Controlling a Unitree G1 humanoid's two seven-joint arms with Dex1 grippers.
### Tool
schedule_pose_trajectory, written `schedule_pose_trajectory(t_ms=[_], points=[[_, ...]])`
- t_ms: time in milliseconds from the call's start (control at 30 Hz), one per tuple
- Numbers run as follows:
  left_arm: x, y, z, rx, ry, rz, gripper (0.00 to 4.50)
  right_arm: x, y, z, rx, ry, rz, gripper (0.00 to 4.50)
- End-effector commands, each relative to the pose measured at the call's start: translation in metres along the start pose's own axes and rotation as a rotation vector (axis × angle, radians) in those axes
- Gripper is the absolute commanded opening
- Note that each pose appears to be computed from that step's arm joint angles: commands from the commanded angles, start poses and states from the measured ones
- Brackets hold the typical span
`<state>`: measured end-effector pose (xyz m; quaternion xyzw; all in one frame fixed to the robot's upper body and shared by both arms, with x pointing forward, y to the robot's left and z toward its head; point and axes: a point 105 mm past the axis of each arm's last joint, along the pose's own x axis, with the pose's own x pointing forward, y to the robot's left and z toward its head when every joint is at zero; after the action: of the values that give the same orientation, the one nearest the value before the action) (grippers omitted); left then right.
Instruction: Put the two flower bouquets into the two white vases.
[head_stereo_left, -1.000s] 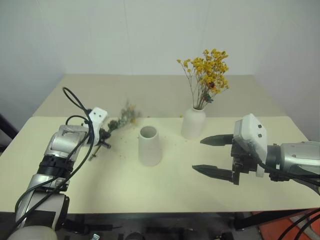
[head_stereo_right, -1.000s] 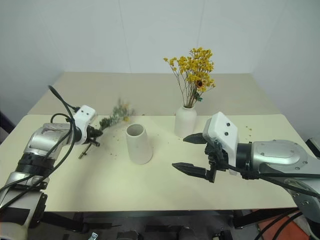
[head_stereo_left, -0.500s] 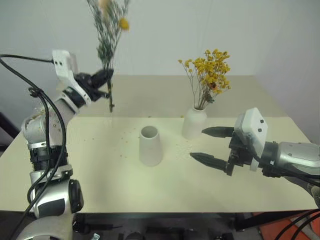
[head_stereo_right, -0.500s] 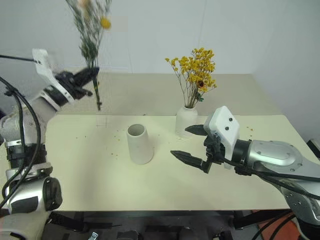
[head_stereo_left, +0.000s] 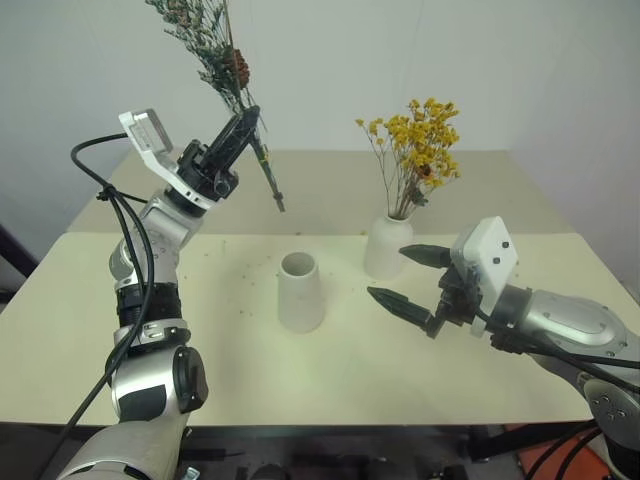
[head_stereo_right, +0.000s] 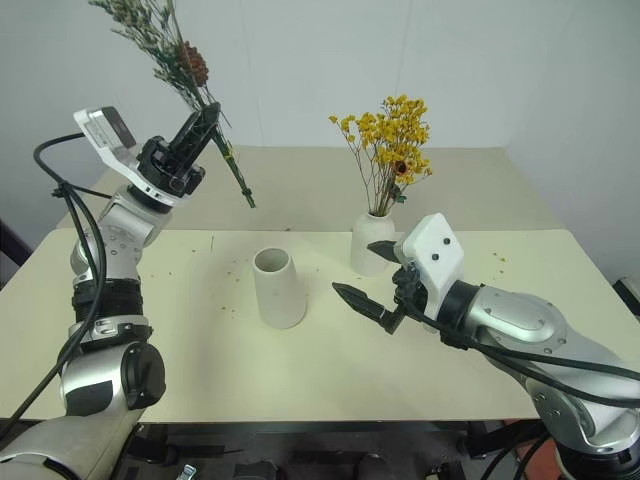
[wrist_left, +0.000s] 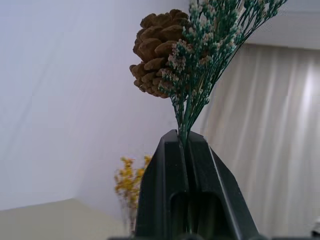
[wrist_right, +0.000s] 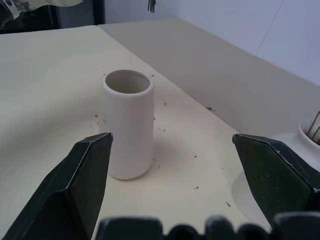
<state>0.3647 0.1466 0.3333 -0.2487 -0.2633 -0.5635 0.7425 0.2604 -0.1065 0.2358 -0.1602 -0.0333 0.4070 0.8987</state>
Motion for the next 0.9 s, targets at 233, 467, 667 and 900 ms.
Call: schedule_pose_trajectory(t_ms=[233,467,667,900], points=[[0.000,-0.032,-0.039,0.026,0.125,-0.303,0.01,-0.005,0.000,0.007,-0.043,-0.045,-0.072,4.50],[-0.011,-0.031,-0.054,0.048,0.202,-0.318,0.01,-0.006,0.001,0.005,-0.053,-0.018,-0.064,4.50],[-0.021,-0.028,-0.060,0.072,0.255,-0.303,0.01,-0.005,0.001,0.004,-0.053,-0.015,-0.049,4.50],[-0.044,-0.023,-0.083,0.054,0.306,-0.246,0.01,-0.002,0.002,0.002,-0.066,-0.005,-0.030,4.50]])
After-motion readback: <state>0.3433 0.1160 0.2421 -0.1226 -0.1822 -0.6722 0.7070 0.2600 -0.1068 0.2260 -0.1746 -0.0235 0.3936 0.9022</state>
